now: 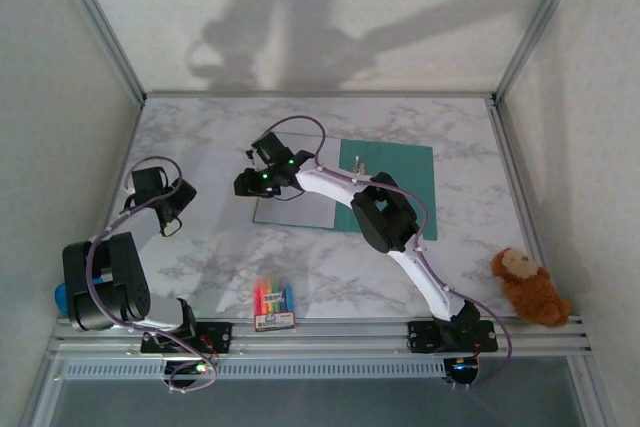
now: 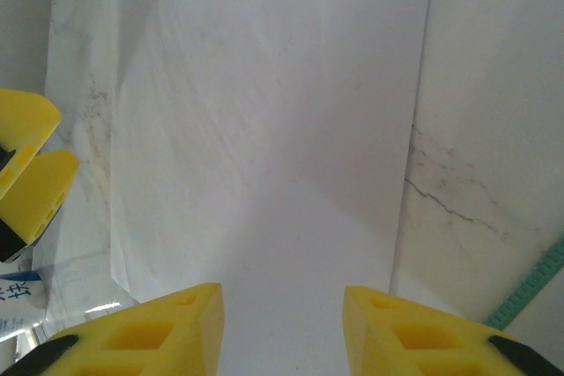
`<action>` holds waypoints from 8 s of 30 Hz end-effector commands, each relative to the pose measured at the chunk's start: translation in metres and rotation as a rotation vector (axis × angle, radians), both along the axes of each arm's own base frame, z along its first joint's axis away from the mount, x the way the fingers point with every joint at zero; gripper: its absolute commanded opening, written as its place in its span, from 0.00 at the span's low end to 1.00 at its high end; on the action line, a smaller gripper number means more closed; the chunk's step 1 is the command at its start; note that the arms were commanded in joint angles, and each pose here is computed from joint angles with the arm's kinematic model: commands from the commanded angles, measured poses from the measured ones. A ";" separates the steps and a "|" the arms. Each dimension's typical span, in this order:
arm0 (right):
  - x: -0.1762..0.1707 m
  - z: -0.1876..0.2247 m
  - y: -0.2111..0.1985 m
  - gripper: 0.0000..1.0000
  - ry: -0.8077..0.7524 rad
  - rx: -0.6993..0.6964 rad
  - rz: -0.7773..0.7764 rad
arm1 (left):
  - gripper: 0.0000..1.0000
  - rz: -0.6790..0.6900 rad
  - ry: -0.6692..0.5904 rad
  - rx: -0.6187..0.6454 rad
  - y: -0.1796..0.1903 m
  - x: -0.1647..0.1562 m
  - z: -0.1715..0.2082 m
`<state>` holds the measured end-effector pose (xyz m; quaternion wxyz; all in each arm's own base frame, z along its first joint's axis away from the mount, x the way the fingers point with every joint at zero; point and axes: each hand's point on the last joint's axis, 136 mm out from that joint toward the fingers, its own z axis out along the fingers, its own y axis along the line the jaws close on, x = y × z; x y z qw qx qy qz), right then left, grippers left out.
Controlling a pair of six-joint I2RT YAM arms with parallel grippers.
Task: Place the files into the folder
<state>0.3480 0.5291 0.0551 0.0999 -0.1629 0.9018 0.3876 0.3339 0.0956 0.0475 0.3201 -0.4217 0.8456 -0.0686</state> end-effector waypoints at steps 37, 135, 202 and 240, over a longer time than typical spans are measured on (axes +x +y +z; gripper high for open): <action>-0.011 -0.034 0.012 0.38 0.100 -0.056 0.026 | 0.87 -0.079 -0.035 -0.121 -0.018 0.018 -0.020; -0.016 -0.038 0.032 0.37 0.207 -0.045 -0.039 | 0.87 -0.115 -0.007 -0.128 -0.028 0.012 -0.020; -0.018 0.029 0.054 0.38 0.316 0.176 0.009 | 0.41 -0.139 -0.086 -0.319 -0.061 0.011 -0.007; 0.042 0.169 -0.168 0.46 0.022 0.496 -0.281 | 0.29 -0.179 -0.217 -0.390 -0.078 0.013 0.054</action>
